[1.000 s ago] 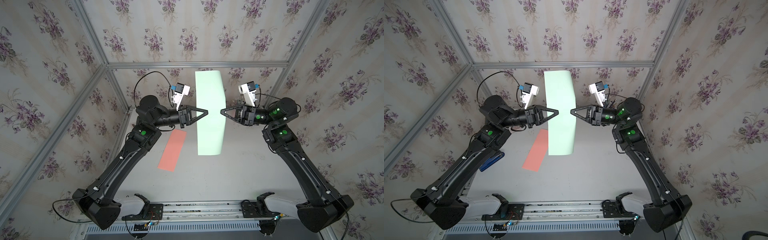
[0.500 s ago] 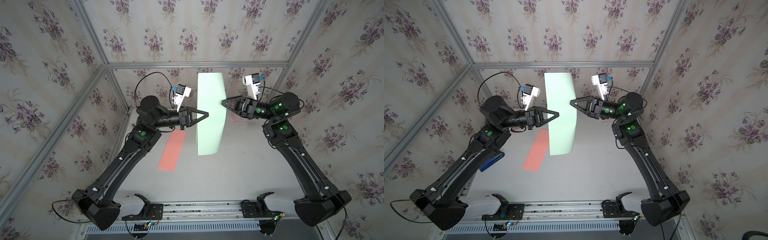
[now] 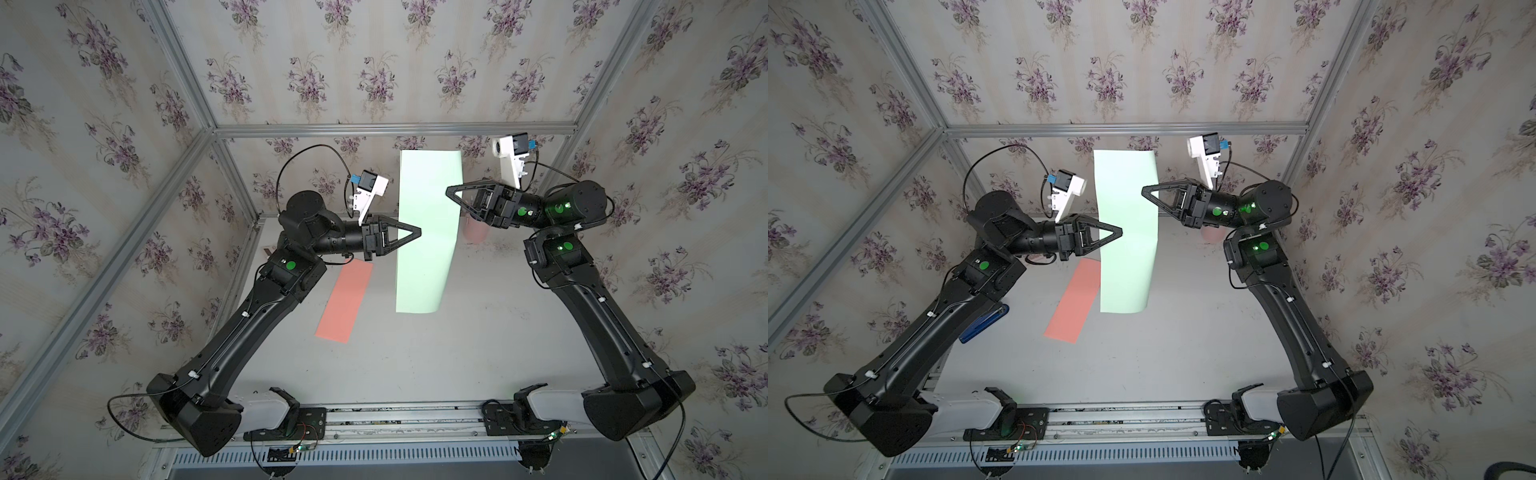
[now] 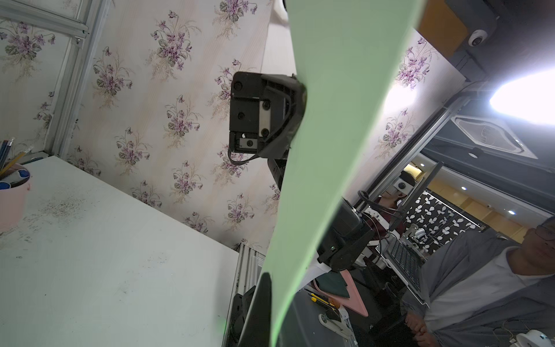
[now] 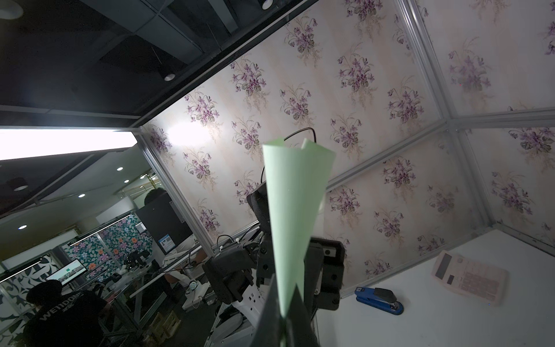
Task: Fold the rectangular paper in half along the long edge
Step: Fold the paper.
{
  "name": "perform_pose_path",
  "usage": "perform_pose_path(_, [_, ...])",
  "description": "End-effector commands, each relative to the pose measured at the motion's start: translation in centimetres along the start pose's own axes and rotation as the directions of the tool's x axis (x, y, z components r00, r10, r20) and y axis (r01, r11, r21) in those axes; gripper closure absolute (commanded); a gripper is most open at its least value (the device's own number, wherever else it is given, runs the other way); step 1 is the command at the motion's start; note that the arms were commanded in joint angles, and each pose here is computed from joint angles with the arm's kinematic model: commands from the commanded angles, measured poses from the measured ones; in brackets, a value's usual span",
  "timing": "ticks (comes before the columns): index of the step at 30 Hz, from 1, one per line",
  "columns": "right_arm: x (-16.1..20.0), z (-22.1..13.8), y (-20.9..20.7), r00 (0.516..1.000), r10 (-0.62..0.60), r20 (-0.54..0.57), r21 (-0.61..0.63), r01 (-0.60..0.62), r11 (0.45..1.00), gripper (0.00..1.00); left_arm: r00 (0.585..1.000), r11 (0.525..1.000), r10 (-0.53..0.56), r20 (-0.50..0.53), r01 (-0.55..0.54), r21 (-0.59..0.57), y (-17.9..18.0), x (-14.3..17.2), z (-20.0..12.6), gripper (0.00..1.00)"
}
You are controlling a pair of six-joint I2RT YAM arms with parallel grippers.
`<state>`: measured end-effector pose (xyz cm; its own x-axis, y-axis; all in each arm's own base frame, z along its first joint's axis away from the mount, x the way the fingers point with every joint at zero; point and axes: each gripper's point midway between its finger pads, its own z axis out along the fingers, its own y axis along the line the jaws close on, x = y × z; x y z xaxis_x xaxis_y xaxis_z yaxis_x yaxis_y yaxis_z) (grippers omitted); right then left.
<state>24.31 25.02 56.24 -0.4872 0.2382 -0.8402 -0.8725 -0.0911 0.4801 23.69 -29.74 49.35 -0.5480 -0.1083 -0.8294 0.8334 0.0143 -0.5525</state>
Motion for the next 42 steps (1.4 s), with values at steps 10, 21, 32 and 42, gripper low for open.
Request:
perform_pose_path(10, [-2.0,-0.8,1.4,0.995,-0.087,0.047,-0.026,0.088,0.996,0.99,0.999,0.999,0.03,-0.031,-0.029,0.03,-1.0,0.5,0.1,1.0])
perform_pose_path(21, [-3.5,-1.0,2.1,0.99,-0.123,0.065,-0.034,0.126,0.992,0.97,0.998,0.999,0.032,-0.045,-0.031,0.037,-1.4,0.9,0.4,1.0])
perform_pose_path(32, [-4.2,-1.0,2.3,0.989,-0.131,0.07,-0.041,0.134,0.99,0.95,0.998,0.999,0.037,-0.05,-0.035,0.037,-1.8,1.1,0.4,1.0])
perform_pose_path(42, [-1.1,-1.9,2.3,0.997,-0.07,0.031,-0.028,0.071,0.997,0.62,0.998,0.998,0.065,-0.003,-0.065,0.003,-2.4,-0.6,0.2,1.0])
